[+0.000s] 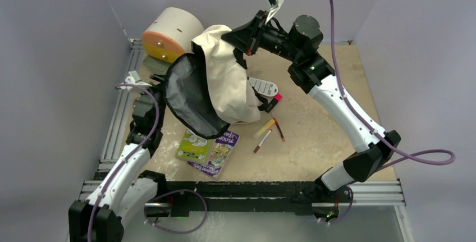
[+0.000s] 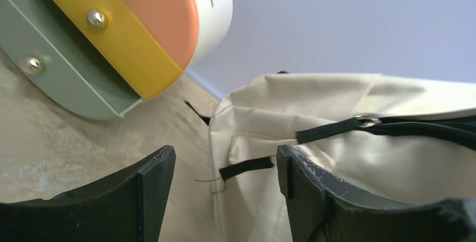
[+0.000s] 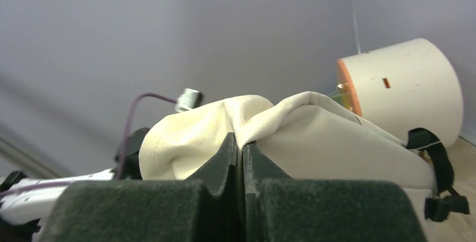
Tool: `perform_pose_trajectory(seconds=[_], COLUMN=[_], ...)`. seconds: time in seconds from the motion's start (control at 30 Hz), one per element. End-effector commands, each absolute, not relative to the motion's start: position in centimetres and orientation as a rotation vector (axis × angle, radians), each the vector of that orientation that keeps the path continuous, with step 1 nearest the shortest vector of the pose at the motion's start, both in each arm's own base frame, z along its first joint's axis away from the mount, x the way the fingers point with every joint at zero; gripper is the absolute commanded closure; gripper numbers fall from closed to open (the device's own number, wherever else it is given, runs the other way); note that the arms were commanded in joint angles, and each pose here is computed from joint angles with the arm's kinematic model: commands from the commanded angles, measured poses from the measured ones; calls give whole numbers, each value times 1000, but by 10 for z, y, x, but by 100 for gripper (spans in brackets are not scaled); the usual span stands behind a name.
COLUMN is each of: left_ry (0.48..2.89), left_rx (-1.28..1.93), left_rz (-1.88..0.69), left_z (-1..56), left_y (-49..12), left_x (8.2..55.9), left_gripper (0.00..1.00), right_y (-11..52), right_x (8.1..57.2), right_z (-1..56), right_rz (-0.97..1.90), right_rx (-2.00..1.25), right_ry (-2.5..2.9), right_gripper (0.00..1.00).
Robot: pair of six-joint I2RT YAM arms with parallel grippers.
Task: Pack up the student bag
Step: Adjust the student bag at the center of the board.
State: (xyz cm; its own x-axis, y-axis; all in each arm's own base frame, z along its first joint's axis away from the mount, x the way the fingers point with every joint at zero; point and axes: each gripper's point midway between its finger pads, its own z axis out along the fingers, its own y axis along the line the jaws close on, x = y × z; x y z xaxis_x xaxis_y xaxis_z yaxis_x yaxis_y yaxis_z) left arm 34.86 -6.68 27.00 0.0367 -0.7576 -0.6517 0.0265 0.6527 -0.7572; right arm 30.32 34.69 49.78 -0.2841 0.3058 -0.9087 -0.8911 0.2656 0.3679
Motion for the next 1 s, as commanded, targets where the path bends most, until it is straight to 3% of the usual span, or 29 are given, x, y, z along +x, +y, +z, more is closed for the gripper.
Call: perform_pose_trajectory(seconds=[0.0,0.6,0.97], left_ry=[1446,1429,1581], left_rx=[-698,-529,-563], left_rz=[-540,-757,-812], left_z=[282,348,310], left_y=[-44,-67,-84], left_x=[327,250,256], left_gripper=[32,27,26], right_y=[325,321,323], right_x=[311,339,326], right_z=[561,552,561], right_rz=[1181,1112,1169], right_rx=[-501,-394,-424], right_ry=[1171,1222,1188], right_gripper=[100,100,100])
